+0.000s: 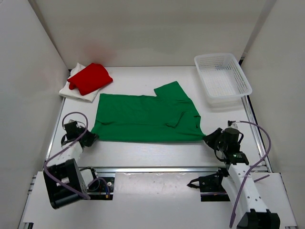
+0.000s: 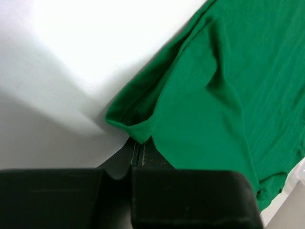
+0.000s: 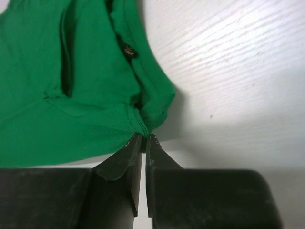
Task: Fold and stack the t-shirts
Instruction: Fold the flattened tshirt in 1/3 of the way
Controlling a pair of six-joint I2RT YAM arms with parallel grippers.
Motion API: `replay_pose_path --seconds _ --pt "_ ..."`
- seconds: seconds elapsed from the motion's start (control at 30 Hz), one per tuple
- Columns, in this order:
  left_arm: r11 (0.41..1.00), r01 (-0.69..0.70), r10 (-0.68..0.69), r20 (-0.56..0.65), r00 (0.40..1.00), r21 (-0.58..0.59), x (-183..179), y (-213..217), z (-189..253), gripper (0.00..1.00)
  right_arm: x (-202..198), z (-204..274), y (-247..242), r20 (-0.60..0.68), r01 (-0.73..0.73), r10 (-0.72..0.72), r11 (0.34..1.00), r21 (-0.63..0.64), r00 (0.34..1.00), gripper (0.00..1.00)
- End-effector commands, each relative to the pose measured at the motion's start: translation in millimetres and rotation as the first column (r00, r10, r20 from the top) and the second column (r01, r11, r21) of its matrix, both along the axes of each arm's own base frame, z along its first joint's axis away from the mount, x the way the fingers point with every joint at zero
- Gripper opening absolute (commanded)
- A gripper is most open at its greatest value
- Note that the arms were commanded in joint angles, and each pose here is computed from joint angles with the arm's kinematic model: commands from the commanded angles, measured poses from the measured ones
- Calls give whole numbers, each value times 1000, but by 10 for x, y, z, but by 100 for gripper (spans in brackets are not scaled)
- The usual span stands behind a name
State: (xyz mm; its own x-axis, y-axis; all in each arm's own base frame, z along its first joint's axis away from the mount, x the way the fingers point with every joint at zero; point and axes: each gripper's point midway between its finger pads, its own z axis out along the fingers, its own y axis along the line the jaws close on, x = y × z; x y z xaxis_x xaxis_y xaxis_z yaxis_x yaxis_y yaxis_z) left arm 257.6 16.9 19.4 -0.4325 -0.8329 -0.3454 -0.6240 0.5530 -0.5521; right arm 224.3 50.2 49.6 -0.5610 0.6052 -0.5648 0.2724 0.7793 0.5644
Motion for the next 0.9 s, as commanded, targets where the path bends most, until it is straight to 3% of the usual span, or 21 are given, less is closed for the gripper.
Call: replay_pose_path --seconds 0.0,0.07,0.1,0.13,0.17,0.23,0.3,0.37,0.43,0.47,0.5,0.63,0.7,0.8,0.87 --pt "998 60 -62 -96 993 -24 -404 -121 -162 3 -193 -81 -18 -80 82 -78 995 49 994 0" --pt "996 86 -90 -94 992 -38 -511 -178 -208 27 -181 21 -17 -34 100 -99 993 54 995 4" --pt "994 94 -99 -105 990 -51 -567 -188 -226 46 -166 58 -27 -13 107 -106 993 51 994 21" --pt "994 100 -104 -82 991 -53 -520 -183 -149 59 -151 63 -38 -6 111 -110 993 47 994 30" --pt "994 107 -107 -51 993 -12 -445 -134 -38 64 -131 111 -48 4 106 -106 994 37 994 41" --pt "991 129 -128 -34 991 30 -366 -120 132 71 -97 199 -16 23 60 -60 998 20 998 46" --pt "977 178 -180 6 984 121 -202 -116 402 70 -17 402 -28 61 10 -8 999 -33 998 46" --pt "963 210 -220 42 975 167 -114 -145 529 50 81 537 11 94 -50 56 997 -67 994 43" --pt "937 316 -340 175 924 149 63 -478 696 36 191 532 249 67 -174 179 982 -74 982 14" --pt "928 346 -368 200 908 139 121 -593 696 26 189 508 409 59 -236 240 969 -73 969 9" --pt "903 410 -430 218 876 131 158 -844 726 23 237 455 596 36 -294 297 953 -78 954 0" --pt "789 571 -611 189 769 227 170 -1659 738 16 479 428 1178 27 -463 469 878 -122 883 0" --pt "758 621 -652 221 725 202 198 -1908 741 14 583 415 1357 41 -512 519 851 -117 854 9" --pt "716 674 -696 252 672 179 249 -2123 702 15 743 352 1505 70 -536 543 839 -91 837 30" --pt "704 690 -708 232 667 167 209 -2143 567 15 827 269 1521 50 -526 531 847 -79 846 34"
